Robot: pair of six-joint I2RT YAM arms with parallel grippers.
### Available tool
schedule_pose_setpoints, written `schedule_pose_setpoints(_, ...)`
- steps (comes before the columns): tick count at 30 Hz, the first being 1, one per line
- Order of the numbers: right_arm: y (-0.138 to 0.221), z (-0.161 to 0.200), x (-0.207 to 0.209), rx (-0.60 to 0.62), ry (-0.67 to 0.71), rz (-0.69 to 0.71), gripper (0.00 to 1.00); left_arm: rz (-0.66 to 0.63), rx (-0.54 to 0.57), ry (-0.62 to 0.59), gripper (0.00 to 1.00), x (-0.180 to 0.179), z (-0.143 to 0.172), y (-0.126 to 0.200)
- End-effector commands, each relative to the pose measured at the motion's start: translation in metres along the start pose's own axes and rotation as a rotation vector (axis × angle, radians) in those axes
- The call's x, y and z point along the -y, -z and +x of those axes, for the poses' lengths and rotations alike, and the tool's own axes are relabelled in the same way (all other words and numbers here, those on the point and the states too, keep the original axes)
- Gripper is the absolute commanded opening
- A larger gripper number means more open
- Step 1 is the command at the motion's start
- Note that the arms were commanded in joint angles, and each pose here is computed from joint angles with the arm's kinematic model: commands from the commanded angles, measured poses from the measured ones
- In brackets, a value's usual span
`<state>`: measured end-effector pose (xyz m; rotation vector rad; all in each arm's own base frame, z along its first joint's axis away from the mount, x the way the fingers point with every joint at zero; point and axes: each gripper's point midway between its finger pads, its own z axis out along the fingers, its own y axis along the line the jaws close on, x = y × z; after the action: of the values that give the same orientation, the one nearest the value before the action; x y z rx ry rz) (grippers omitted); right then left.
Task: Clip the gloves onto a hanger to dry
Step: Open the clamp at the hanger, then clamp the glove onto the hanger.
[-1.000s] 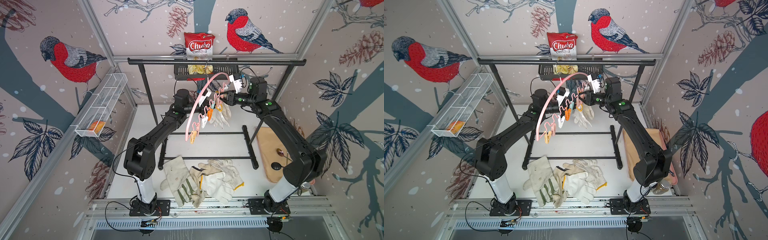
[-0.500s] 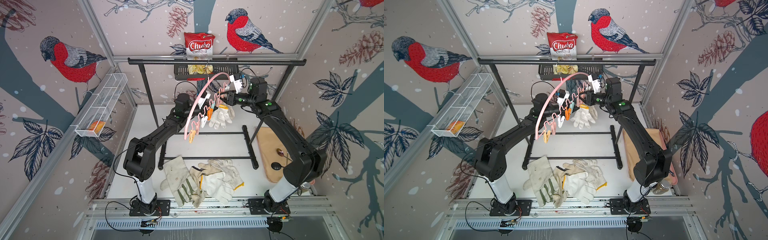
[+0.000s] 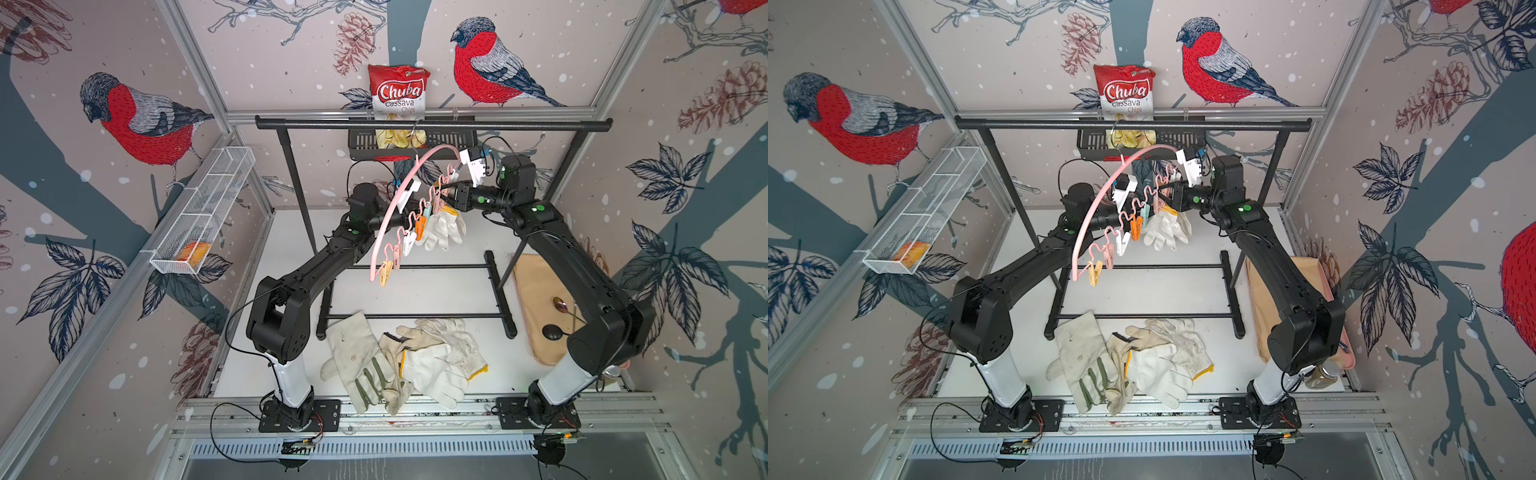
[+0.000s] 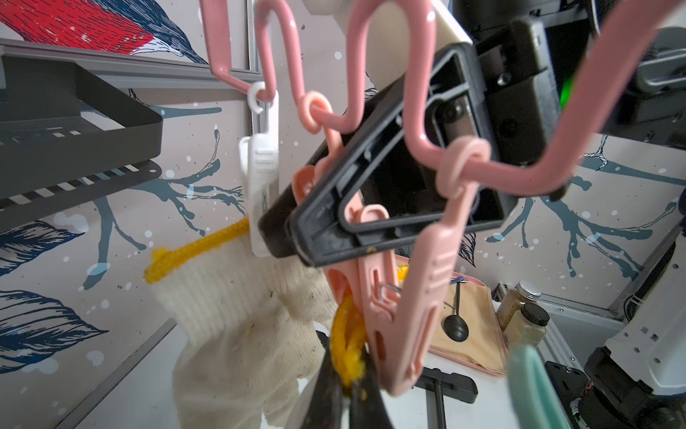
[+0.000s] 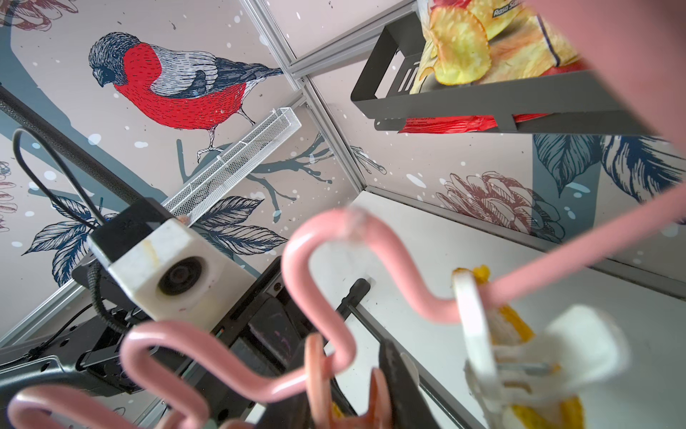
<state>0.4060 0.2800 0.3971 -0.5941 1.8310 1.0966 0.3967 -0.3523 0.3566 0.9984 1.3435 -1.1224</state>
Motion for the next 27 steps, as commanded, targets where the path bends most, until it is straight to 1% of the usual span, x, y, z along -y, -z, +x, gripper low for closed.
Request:
schedule_pose_setpoints(1,0.003,-0.009,-0.003,0.033,0.033,-0.004,0.16,0.029,0.044,-0.065,0.0,0.009,-0.018,0.0)
schedule_pose_setpoints(4,0.003,-0.009,-0.004,0.032,0.033,-0.007,0.16,0.028,0.047,-0.063,0.0,0.009,-0.019,0.001)
schedule_pose_setpoints(13,0.002,-0.008,-0.002,0.029,0.034,-0.003,0.16,0.042,0.081,-0.078,0.0,0.012,-0.036,0.001)
schedule_pose_setpoints(19,0.002,-0.008,-0.001,0.032,0.034,0.0,0.16,0.052,0.086,-0.086,0.0,0.015,-0.042,0.002)
schedule_pose_setpoints(27,0.006,-0.012,0.003,0.046,0.04,0.02,0.15,0.069,0.07,-0.08,0.0,0.023,-0.038,0.007)
